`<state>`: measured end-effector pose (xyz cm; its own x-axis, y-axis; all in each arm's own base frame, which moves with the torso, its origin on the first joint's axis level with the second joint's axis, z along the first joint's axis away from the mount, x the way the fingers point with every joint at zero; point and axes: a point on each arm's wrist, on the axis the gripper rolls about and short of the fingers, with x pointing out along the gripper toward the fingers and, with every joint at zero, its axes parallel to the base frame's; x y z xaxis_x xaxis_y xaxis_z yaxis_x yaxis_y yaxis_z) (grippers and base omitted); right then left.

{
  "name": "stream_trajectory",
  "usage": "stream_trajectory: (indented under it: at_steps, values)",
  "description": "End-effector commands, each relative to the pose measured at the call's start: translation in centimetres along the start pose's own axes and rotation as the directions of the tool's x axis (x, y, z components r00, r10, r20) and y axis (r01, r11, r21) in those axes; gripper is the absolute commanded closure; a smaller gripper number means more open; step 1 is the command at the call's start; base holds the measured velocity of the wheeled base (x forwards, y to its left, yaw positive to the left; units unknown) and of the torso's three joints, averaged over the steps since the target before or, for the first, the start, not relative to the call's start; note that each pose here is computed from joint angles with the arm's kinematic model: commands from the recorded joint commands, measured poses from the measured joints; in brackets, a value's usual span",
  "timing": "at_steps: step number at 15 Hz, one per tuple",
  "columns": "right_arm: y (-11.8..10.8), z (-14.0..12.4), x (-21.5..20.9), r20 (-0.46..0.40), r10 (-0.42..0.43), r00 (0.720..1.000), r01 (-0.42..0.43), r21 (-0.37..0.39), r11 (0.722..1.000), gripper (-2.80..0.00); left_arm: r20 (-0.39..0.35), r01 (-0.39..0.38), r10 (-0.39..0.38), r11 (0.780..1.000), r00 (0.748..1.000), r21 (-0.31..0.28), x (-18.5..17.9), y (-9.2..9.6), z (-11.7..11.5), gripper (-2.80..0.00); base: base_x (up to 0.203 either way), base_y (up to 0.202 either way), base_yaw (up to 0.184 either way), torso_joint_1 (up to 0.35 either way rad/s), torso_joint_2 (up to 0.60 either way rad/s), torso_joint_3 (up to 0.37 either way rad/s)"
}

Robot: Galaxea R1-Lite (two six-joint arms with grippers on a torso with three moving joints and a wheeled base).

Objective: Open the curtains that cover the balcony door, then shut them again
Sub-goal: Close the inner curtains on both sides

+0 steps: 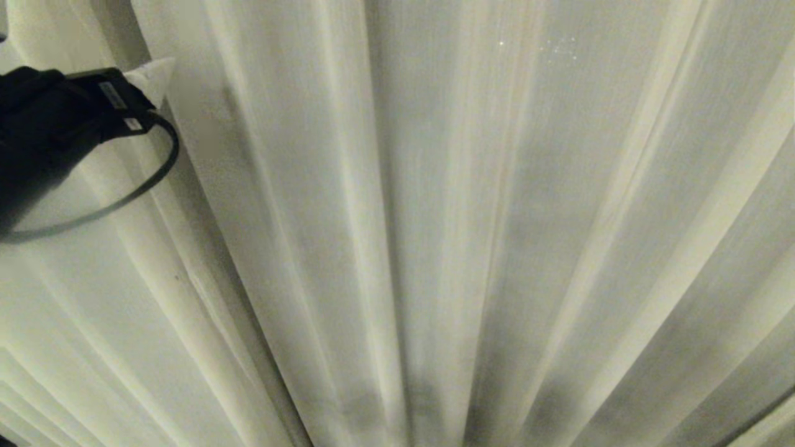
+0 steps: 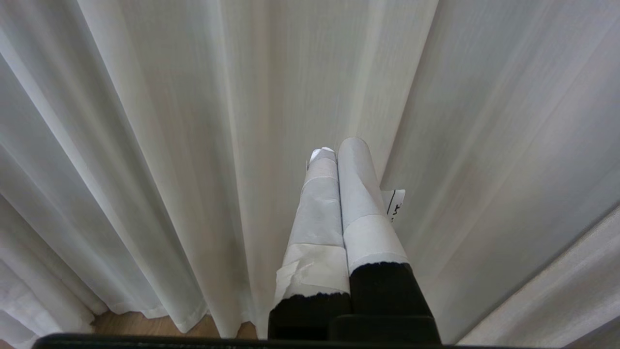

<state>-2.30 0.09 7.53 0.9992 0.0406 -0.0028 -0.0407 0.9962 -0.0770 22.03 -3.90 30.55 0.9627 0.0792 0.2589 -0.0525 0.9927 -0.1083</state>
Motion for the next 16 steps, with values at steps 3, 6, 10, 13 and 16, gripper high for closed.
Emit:
stream_trajectory:
  at_steps: [3,6,10,13,16]
  values:
    - [0.0,0.0,0.0,-0.002,0.001,1.0,-0.001,0.0,1.0,0.0,0.022,-0.009,0.009,1.0,1.0,-0.003,-5.4,1.6,0.4,-2.8,0.0,0.0,0.0,0.0,0.0,0.0]
    - [0.0,0.0,0.0,0.0,0.001,1.0,-0.001,0.0,1.0,0.0,0.031,-0.011,0.011,1.0,0.999,-0.005,-7.8,2.3,0.4,0.0,0.0,0.0,0.0,0.0,0.0,0.0]
    - [0.0,0.0,0.0,0.0,0.001,1.0,-0.001,-0.001,1.0,0.0,0.005,-0.008,0.008,1.0,1.0,0.002,-11.9,3.4,0.6,0.0,0.0,0.0,0.0,0.0,0.0,0.0]
    - [0.0,0.0,0.0,-0.002,0.001,1.0,-0.001,-0.001,1.0,0.0,-0.008,-0.01,0.01,1.0,1.0,0.006,-15.0,4.3,0.5,0.0,0.0,0.0,0.0,0.0,0.0,0.0]
    - [0.0,0.0,0.0,-0.002,0.001,1.0,-0.001,-0.001,1.0,0.0,-0.026,-0.027,0.027,1.0,0.999,0.011,-18.4,5.3,0.2,0.0,0.0,0.0,0.0,0.0,0.0,0.0]
